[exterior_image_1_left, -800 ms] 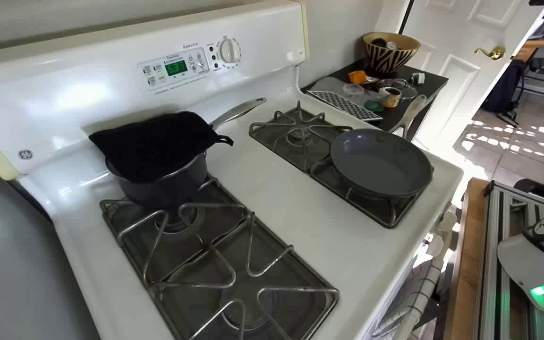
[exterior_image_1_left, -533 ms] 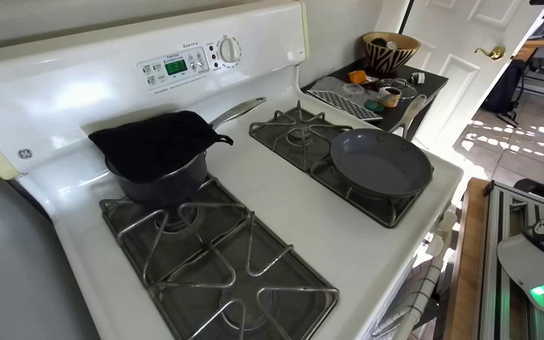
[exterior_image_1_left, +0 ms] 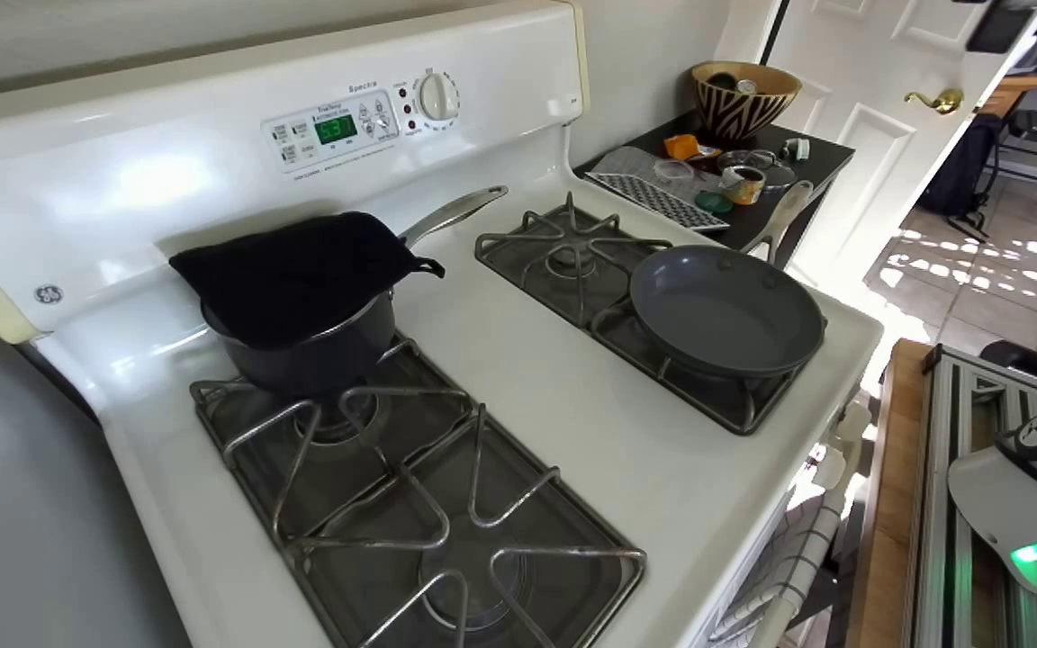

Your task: Push the bottom button on the second row of buttons from the left of the stove button display

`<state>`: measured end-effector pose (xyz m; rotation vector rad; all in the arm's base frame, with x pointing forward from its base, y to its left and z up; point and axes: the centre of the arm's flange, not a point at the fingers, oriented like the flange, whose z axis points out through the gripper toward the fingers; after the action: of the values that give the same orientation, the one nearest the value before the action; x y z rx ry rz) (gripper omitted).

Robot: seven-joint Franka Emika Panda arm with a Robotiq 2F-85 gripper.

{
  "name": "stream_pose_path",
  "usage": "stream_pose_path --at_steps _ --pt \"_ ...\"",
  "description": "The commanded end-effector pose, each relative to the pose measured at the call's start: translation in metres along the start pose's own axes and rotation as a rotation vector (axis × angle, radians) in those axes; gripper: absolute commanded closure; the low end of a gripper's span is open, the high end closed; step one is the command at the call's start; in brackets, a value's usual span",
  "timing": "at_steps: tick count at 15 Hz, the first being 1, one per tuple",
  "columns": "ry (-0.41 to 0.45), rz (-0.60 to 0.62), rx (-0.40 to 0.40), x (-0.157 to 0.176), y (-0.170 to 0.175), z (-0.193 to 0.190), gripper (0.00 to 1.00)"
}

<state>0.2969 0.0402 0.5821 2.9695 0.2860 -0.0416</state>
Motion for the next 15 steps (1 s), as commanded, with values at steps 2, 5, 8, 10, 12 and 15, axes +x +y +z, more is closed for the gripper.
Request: stream_pose_path --at_steps 2,5,8,10,12,15 --pt "0.185 0.031 -0.068 0.061 -0.006 0.020 0.00" --pt "0.271 0.060 -0.034 0.099 -0.022 0.031 0.00" --pt "0.349 0.097 -0.014 0.137 -0.037 0.039 0.00" --pt "0.396 0.116 -0.016 0.161 -0.045 0.046 0.00" --pt "0.445 0.131 -0.026 0.183 -0.052 0.051 0.00" --pt "0.494 0.139 -0.045 0.211 -0.059 0.060 0.00"
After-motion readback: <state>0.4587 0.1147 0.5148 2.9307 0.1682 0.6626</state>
